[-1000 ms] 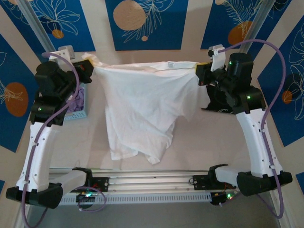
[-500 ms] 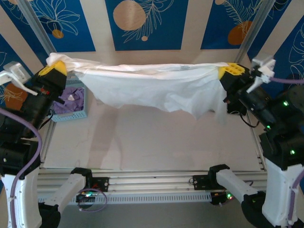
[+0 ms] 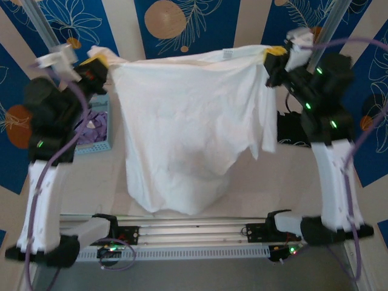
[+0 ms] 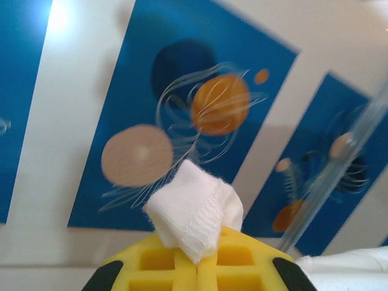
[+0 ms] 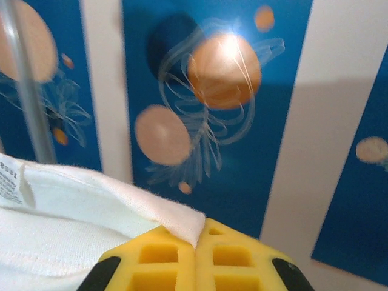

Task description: Fold the inside-out t-shirt

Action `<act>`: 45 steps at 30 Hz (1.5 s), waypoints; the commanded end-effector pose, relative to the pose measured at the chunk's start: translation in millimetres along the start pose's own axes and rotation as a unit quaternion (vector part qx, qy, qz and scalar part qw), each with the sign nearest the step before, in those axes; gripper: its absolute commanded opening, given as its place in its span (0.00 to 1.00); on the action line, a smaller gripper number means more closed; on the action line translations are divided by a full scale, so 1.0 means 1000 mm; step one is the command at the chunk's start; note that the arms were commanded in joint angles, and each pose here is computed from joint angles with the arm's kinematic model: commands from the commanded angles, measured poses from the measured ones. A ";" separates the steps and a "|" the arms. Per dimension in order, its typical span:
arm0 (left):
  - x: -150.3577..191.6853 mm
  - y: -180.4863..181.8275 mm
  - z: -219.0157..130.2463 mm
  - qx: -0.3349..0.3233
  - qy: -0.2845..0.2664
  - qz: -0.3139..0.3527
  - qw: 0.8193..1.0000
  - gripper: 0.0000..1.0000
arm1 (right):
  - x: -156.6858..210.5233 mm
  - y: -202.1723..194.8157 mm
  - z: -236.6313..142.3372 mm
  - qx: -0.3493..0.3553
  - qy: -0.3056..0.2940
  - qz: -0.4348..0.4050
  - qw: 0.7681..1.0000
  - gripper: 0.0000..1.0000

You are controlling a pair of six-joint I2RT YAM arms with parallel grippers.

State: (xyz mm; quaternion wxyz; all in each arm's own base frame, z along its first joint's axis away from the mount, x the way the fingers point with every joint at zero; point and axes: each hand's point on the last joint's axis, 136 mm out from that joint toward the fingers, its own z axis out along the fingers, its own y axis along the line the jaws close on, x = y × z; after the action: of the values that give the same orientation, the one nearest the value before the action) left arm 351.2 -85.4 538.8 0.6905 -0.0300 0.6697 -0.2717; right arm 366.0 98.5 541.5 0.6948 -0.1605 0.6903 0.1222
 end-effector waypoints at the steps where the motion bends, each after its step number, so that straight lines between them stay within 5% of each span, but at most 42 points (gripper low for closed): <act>1: 0.057 0.053 0.070 -0.059 0.052 0.004 0.997 0.00 | 0.033 -0.045 0.067 0.057 0.029 -0.013 0.998 0.00; 6: 0.151 0.121 0.161 -0.114 0.142 0.005 0.983 0.03 | 0.135 -0.078 0.181 0.064 0.134 0.030 0.989 0.01; 10: 0.208 0.152 0.197 -0.137 0.229 0.006 0.964 0.36 | 0.218 -0.094 0.225 0.082 0.244 0.069 0.964 0.27; 15: 0.247 0.164 0.156 -0.169 0.295 -0.007 0.941 0.60 | 0.275 -0.081 0.199 0.085 0.344 0.102 0.930 0.53; 20: 0.323 0.131 0.060 -0.129 0.343 -0.077 0.927 0.66 | 0.318 -0.034 0.121 0.079 0.377 0.173 0.906 0.56; 25: 0.423 0.067 -0.056 -0.082 0.475 -0.063 0.874 0.65 | 0.374 0.030 0.034 0.044 0.450 0.222 0.864 0.57; 31: 0.507 0.030 -0.162 -0.081 0.580 -0.022 0.810 0.64 | 0.404 0.042 -0.028 0.054 0.479 0.236 0.844 0.57; 38: 0.537 0.016 -0.163 -0.063 0.593 0.012 0.803 0.48 | 0.405 0.055 -0.030 0.028 0.472 0.257 0.843 0.57; 45: 0.522 0.022 -0.149 -0.080 0.571 0.052 0.815 0.00 | 0.407 0.048 -0.048 0.048 0.473 0.276 0.835 0.57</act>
State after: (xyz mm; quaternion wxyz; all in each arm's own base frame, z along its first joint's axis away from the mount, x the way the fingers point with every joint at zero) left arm 176.4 -222.8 20.3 0.1447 0.1027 0.9748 -0.1354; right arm 319.8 105.8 128.3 0.2302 0.0128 0.9587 0.1668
